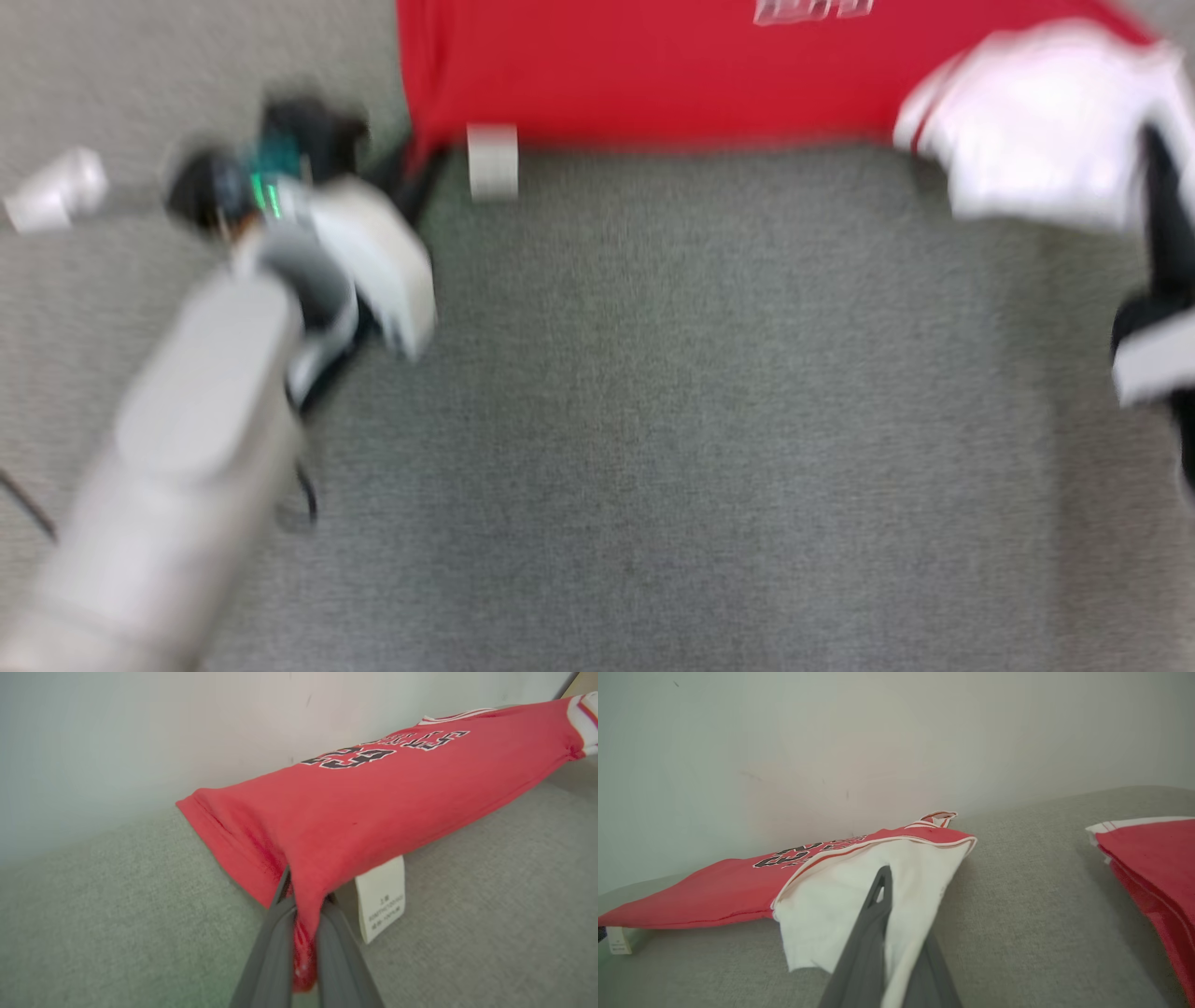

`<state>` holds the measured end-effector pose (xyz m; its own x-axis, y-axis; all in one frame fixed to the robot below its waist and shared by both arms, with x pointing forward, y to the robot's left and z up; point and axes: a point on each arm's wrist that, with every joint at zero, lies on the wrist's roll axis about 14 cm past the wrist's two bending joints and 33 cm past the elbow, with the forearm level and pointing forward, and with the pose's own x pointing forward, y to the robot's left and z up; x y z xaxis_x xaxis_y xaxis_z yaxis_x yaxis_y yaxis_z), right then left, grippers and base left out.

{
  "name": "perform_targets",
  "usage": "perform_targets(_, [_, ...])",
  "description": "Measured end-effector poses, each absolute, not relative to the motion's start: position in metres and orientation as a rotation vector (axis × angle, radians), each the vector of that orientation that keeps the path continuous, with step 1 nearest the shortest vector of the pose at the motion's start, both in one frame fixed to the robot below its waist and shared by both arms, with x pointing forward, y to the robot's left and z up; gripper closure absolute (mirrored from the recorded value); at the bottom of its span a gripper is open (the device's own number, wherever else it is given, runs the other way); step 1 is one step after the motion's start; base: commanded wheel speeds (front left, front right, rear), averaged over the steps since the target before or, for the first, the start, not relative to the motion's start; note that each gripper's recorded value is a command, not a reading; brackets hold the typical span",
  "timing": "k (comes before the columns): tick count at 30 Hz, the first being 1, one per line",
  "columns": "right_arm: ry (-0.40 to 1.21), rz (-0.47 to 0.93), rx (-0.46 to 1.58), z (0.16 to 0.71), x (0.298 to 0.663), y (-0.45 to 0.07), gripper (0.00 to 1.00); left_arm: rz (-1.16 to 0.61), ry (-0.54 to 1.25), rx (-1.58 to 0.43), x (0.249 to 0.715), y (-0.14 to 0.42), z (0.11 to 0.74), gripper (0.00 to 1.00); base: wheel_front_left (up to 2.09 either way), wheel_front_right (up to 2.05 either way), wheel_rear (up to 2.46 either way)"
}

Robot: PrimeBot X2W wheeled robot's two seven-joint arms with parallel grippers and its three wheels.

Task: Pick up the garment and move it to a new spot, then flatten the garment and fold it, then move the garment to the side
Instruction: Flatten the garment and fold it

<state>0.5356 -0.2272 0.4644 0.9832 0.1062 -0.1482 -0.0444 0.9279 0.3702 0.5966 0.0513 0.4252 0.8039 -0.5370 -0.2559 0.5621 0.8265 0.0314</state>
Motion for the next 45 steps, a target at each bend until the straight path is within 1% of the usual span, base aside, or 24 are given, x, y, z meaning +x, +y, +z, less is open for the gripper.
perform_targets(8, [0.268, 0.058, 0.413, 0.453, 0.439, -0.226, 1.0, -0.607, 0.332, 0.044, 0.485, 0.05, 0.418, 1.0, 0.0, 0.0, 0.0])
perform_targets(14, [0.35, 0.012, 0.416, 0.441, 0.367, -0.232, 1.0, -0.55, 0.396, -0.009, 0.405, 0.063, 0.418, 1.0, 0.0, 0.0, 0.0])
perform_targets(20, [0.513, -0.019, 0.424, 0.414, 0.293, -0.231, 1.0, -0.507, 0.524, -0.063, 0.33, 0.073, 0.412, 1.0, 0.0, 0.0, 0.0])
perform_targets(23, [0.592, 0.009, 0.409, 0.409, 0.271, -0.226, 1.0, -0.513, 0.598, -0.087, 0.304, 0.075, 0.411, 1.0, 0.0, 0.0, 0.0])
perform_targets(25, [0.609, 0.031, 0.398, 0.413, 0.271, -0.225, 1.0, -0.538, 0.633, -0.082, 0.296, 0.075, 0.413, 1.0, 0.0, 0.0, 0.0])
perform_targets(27, [0.616, 0.054, 0.402, 0.419, 0.277, -0.223, 1.0, -0.556, 0.661, -0.085, 0.295, 0.075, 0.416, 1.0, 0.0, 0.0, 0.0])
perform_targets(29, [0.648, 0.09, 0.362, 0.423, 0.285, -0.223, 1.0, -0.583, 0.684, -0.072, 0.301, 0.074, 0.419, 1.0, 0.0, 0.0, 0.0])
perform_targets(32, [0.68, 0.154, 0.328, 0.432, 0.307, -0.217, 1.0, -0.637, 0.721, -0.047, 0.315, 0.072, 0.424, 1.0, 0.0, 0.0, 0.0])
perform_targets(36, [0.742, 0.229, 0.257, 0.44, 0.335, -0.214, 1.0, -0.679, 0.8, -0.092, 0.334, 0.067, 0.431, 1.0, 0.0, 0.0, 0.0])
perform_targets(40, [0.774, 0.279, 0.212, 0.446, 0.368, -0.209, 1.0, -0.677, 0.872, -0.137, 0.358, 0.067, 0.436, 1.0, 0.0, 0.0, 0.0])
perform_targets(45, [0.788, 0.307, 0.158, 0.449, 0.407, -0.205, 1.0, -0.69, 0.952, -0.194, 0.38, 0.061, 0.441, 1.0, 0.0, 0.0, 0.0])
